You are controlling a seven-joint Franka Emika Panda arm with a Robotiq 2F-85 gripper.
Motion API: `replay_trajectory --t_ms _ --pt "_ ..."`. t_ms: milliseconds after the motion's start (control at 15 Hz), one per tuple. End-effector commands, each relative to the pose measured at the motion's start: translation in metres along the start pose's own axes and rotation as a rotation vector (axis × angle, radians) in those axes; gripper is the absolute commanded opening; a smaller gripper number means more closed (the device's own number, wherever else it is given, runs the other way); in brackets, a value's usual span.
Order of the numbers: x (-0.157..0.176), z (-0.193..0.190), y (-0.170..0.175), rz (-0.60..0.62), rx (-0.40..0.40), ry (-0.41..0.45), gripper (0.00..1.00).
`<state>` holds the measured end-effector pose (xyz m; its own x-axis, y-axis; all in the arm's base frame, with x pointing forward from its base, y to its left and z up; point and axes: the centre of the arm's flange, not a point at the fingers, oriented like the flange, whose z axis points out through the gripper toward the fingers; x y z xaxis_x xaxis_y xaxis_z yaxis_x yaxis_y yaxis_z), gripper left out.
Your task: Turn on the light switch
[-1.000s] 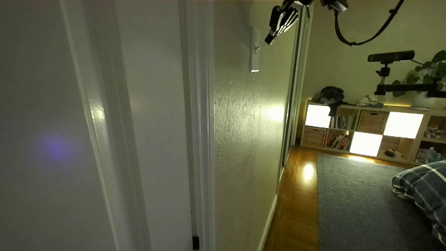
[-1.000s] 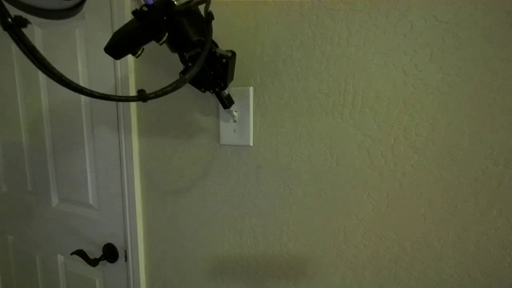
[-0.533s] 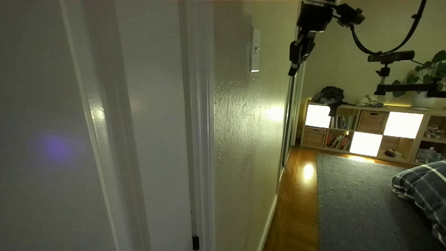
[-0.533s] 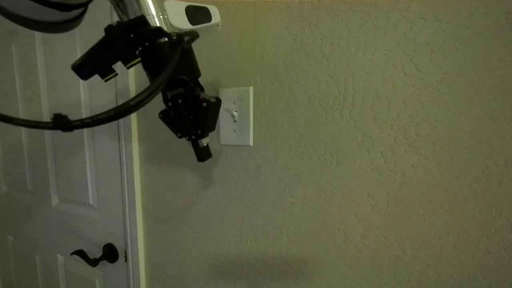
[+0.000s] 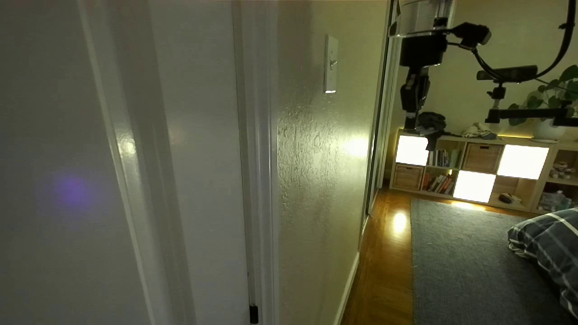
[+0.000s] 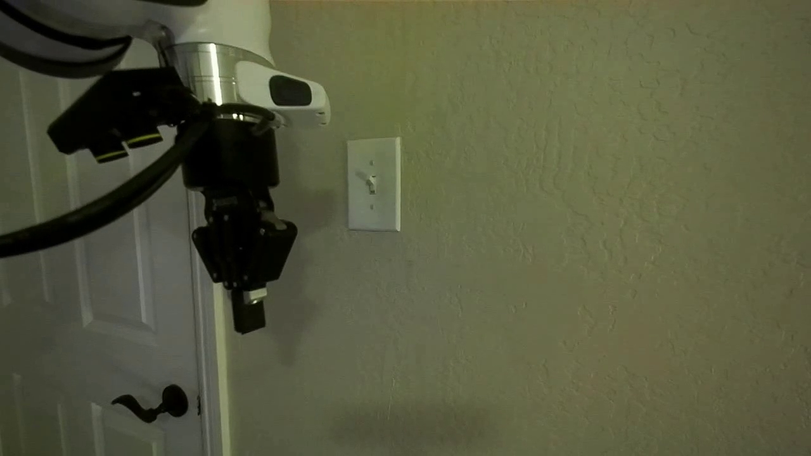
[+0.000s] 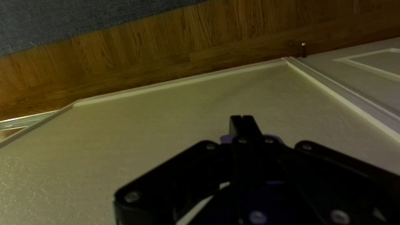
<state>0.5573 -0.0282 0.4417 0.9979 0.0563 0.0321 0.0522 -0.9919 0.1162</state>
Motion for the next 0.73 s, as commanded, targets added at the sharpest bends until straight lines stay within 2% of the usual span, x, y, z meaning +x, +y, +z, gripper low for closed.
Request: replay_trajectory --t_ms 0,267,667 --pt "0.0002 0.0000 0.0000 0.000 0.000 0.000 0.05" --pt "0.0007 -0.0012 0.0002 0.000 0.000 0.003 0.28" --pt "0.0007 -0.0012 0.0002 0.000 0.000 0.003 0.28"
